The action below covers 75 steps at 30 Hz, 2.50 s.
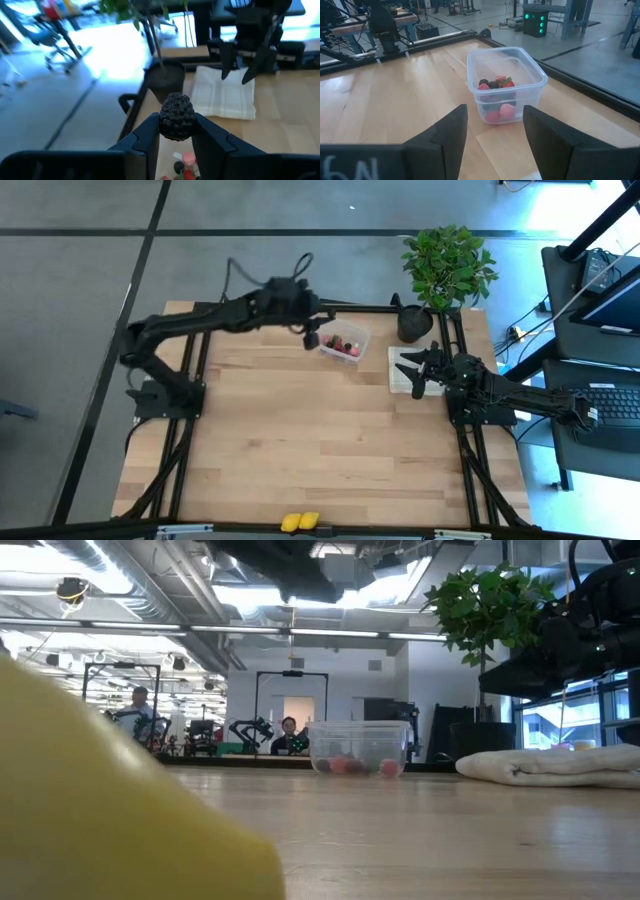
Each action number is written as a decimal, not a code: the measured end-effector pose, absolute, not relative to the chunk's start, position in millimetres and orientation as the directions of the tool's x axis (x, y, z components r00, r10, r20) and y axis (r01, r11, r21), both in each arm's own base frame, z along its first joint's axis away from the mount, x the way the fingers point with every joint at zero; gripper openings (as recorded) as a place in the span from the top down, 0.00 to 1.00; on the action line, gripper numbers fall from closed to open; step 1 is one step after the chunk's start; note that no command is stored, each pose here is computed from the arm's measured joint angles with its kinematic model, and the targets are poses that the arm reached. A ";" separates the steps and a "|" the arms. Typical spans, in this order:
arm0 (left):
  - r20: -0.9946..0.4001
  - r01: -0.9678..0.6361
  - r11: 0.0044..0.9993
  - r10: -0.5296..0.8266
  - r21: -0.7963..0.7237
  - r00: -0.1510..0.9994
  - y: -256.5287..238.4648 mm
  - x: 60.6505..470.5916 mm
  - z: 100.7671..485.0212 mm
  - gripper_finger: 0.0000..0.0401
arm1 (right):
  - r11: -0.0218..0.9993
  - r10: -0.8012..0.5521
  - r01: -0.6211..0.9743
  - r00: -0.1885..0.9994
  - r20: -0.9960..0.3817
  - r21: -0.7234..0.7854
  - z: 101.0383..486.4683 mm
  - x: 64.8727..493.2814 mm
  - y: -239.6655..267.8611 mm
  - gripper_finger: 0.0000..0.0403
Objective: Pick and placing Produce into tupperware
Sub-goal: Put the blackberry into the transparent container, then put the left lemon into the transparent container
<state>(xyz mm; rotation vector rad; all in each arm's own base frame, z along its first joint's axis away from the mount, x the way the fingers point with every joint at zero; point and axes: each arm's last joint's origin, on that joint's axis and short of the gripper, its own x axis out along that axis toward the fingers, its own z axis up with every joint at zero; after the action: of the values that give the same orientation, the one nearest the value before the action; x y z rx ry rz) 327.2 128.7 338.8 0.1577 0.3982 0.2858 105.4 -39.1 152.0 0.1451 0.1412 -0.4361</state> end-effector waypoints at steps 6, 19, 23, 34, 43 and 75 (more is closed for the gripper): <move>-0.535 -0.168 0.974 0.225 0.155 0.814 166.4 372.9 303.2 0.78 | 0.896 -0.410 0.430 0.897 -0.167 0.109 152.1 105.4 -39.1 0.52; -0.828 -0.201 0.975 0.192 0.098 0.527 208.9 418.1 197.9 0.77 | 0.898 -0.410 0.429 0.897 -0.168 0.100 151.9 105.4 -39.1 0.52; -0.856 -0.201 0.976 0.178 0.089 0.485 208.3 417.1 187.9 0.79 | 0.899 -0.410 0.428 0.897 -0.168 0.092 151.9 105.4 -39.1 0.52; -0.891 -0.210 0.973 0.180 0.098 0.417 204.2 412.3 183.0 0.76 | 0.900 -0.410 0.427 0.897 -0.168 0.086 151.8 105.4 -39.1 0.52; -0.892 -0.207 0.973 0.178 0.098 0.416 202.7 412.8 182.6 0.72 | 0.900 -0.410 0.427 0.897 -0.168 0.086 151.8 105.4 -39.1 0.52; -0.649 -0.137 0.978 0.207 0.157 0.732 176.8 372.2 349.7 0.85 | 0.899 -0.408 0.430 0.892 -0.197 0.083 149.0 104.9 -38.9 0.52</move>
<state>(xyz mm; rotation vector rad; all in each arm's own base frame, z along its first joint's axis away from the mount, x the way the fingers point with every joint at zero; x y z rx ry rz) 372.2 176.8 349.7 0.1013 0.7258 0.1893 104.9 -38.9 149.0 0.1261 0.1769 -0.4358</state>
